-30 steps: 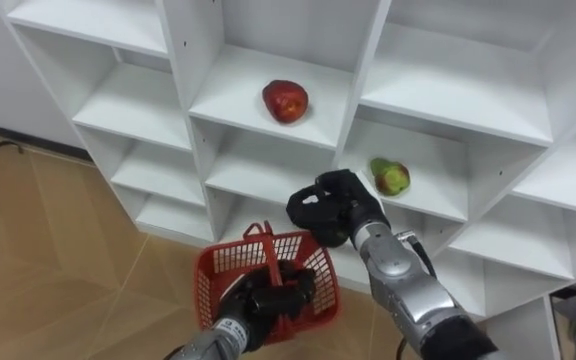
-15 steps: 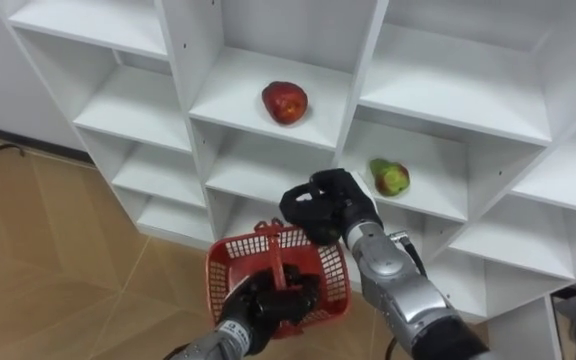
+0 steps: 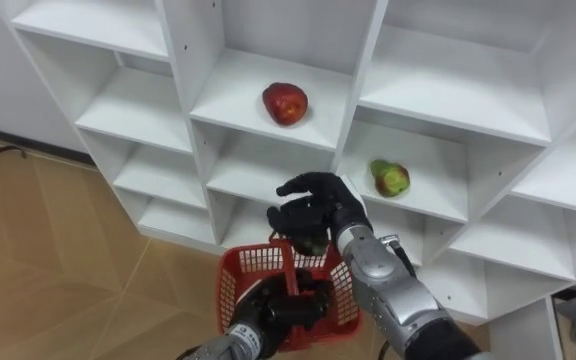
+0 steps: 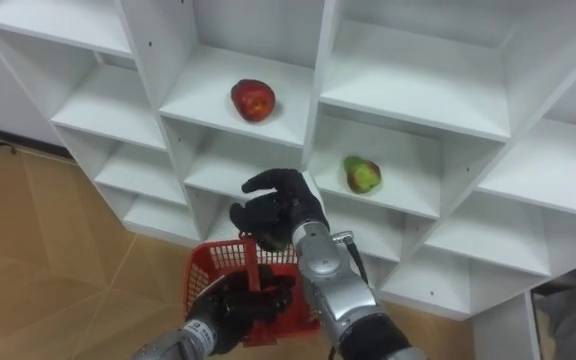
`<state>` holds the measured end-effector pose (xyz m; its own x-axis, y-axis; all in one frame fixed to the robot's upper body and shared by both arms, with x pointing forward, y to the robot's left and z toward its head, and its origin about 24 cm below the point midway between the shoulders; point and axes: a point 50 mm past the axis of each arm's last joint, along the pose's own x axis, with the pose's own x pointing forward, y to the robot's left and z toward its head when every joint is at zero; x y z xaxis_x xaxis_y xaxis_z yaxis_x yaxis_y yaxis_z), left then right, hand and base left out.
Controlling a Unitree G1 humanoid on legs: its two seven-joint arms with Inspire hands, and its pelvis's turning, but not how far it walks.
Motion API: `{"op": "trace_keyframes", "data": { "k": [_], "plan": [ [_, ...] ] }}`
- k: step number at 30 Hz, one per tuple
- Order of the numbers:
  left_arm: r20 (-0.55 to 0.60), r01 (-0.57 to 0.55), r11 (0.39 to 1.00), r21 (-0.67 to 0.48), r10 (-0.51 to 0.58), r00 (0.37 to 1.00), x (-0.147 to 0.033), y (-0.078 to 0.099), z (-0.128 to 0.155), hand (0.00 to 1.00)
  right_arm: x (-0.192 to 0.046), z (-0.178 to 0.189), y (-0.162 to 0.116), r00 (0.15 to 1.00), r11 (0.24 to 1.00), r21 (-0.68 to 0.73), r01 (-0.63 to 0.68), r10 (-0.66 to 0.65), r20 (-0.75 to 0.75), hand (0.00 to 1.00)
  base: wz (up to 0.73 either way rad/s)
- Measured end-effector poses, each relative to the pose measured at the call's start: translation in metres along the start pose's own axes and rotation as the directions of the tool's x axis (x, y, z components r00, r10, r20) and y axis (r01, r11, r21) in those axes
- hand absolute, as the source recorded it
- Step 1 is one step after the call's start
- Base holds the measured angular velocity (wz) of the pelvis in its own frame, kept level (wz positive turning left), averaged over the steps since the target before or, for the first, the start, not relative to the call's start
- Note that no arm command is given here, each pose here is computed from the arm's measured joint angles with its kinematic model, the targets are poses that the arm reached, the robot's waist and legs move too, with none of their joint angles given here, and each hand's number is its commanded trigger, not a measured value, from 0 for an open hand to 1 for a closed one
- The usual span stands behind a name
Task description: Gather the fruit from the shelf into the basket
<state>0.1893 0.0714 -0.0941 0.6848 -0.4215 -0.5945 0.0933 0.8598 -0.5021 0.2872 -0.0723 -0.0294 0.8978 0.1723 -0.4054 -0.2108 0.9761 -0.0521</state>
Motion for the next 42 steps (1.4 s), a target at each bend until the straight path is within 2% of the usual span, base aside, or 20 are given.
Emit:
{"op": "trace_keyframes", "data": {
  "k": [24, 30, 32, 42],
  "plan": [
    [-0.032, -0.007, 1.0, -0.004, 0.007, 0.999, 0.001, 0.0, -0.007, 1.0, 0.0, 0.0, 0.0, 1.0, 1.0, -0.005, 0.0, 0.0, 0.001, 0.0, 0.0],
    [-0.038, -0.023, 1.0, -0.014, 0.022, 0.999, 0.001, 0.004, -0.008, 1.0, 0.0, 0.001, -0.001, 1.0, 0.996, -0.094, 0.005, -0.003, 0.019, 0.0, 0.0],
    [-0.038, -0.029, 0.999, -0.018, 0.028, 0.999, 0.0, 0.007, -0.008, 1.0, 0.0, 0.008, -0.001, 0.998, 0.988, -0.152, 0.012, -0.004, 0.057, 0.0, 0.03],
    [-0.039, -0.043, 0.999, -0.019, 0.042, 0.998, -0.001, 0.011, -0.008, 1.0, -0.006, 0.058, -0.001, 0.961, 0.979, -0.198, 0.044, 0.013, 0.278, 0.0, 0.0]
  ]
}}
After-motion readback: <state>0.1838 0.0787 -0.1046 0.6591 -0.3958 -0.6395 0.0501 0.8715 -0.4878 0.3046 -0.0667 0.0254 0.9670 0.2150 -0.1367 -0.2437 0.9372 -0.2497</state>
